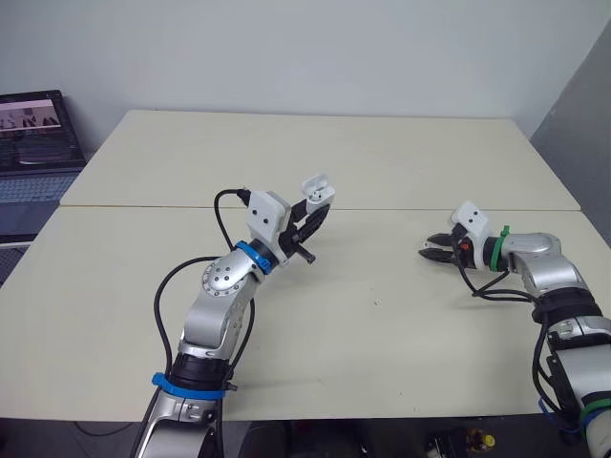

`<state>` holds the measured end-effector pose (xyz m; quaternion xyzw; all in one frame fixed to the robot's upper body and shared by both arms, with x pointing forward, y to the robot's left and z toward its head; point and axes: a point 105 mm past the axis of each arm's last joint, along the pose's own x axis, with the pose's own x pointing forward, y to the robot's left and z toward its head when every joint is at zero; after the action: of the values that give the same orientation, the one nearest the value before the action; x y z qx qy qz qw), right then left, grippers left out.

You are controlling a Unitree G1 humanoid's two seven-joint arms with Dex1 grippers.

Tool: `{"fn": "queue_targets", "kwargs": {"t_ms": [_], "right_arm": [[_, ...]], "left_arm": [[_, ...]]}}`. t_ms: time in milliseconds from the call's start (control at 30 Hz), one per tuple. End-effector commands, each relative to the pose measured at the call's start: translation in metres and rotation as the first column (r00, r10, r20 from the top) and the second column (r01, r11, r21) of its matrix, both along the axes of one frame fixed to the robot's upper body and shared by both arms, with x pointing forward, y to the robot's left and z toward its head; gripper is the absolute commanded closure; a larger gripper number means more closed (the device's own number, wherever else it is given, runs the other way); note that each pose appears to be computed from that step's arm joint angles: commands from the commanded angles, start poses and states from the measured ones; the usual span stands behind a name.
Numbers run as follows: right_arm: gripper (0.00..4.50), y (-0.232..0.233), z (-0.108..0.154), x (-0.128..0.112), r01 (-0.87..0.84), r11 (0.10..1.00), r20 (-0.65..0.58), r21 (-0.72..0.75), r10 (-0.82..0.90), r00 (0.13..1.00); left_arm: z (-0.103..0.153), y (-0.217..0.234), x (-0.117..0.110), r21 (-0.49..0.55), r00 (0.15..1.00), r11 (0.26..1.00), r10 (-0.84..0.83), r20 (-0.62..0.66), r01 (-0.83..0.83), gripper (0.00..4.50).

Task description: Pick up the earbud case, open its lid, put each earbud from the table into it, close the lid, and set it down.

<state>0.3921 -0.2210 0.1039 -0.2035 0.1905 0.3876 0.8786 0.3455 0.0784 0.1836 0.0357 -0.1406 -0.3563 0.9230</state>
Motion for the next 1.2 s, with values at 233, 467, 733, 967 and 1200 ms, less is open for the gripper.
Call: {"fn": "queue_targets", "kwargs": {"t_ms": [233,467,733,967,1200], "right_arm": [[2.44,-0.009,0.005,0.005,0.005,0.998,0.024,-0.059,-0.003,1.000],[4.09,-0.012,0.003,0.004,0.015,0.999,0.019,-0.048,-0.014,1.000],[4.08,-0.034,0.011,-0.018,-0.001,0.993,0.020,-0.118,0.003,1.000],[4.08,-0.094,0.001,-0.113,-0.059,0.921,-0.205,-0.385,-0.023,0.978],[4.08,-0.129,-0.015,-0.154,-0.038,0.866,-0.326,-0.499,-0.147,0.934]], "left_arm": [[0.016,-0.002,-0.005,-0.013,0.998,1.000,-0.008,0.061,0.009,3.75],[0.017,-0.004,-0.005,-0.016,0.998,1.000,-0.012,0.060,0.013,3.75],[0.014,-0.007,-0.007,-0.028,0.999,1.000,-0.012,0.053,0.013,3.75],[0.005,-0.002,-0.014,-0.035,1.000,0.999,0.009,0.027,-0.008,3.75],[0.001,-0.004,-0.014,-0.040,1.000,0.999,0.011,0.013,-0.011,3.75]]}}
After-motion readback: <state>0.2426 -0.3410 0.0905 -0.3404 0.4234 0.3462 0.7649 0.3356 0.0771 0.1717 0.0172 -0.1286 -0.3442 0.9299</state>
